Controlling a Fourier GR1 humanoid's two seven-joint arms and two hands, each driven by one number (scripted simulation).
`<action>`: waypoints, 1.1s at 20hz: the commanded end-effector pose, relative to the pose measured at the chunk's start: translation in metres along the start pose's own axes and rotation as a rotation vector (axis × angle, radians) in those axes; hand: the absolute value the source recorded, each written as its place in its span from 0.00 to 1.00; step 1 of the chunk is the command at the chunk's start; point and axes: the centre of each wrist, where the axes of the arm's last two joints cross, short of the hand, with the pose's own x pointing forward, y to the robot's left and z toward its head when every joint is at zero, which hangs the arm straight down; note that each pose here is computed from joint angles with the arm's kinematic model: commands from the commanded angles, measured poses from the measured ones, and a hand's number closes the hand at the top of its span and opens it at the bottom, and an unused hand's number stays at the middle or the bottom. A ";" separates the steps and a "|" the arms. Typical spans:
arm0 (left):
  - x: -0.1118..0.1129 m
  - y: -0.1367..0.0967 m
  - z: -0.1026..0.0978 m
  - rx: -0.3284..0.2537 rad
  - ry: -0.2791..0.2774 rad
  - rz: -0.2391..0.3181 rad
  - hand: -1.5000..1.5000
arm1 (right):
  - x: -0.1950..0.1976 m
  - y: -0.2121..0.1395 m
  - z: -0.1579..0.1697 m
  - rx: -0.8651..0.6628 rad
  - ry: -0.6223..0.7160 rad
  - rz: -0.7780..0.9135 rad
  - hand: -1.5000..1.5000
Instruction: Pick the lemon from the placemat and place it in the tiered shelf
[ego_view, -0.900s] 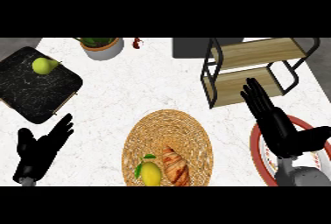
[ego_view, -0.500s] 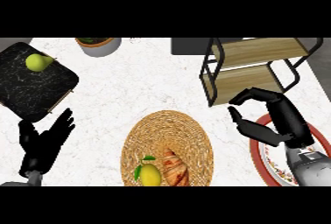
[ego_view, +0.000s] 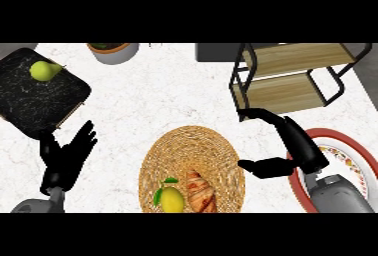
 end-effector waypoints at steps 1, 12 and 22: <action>0.007 0.007 0.000 0.012 0.003 0.011 0.50 | 0.031 0.002 0.020 0.187 -0.028 0.018 0.00; 0.001 0.005 -0.003 -0.008 0.012 -0.013 0.50 | 0.143 0.048 0.018 0.339 0.109 0.231 0.00; -0.008 0.005 -0.006 -0.005 -0.001 0.002 0.50 | 0.180 0.128 -0.009 0.219 0.252 0.414 0.00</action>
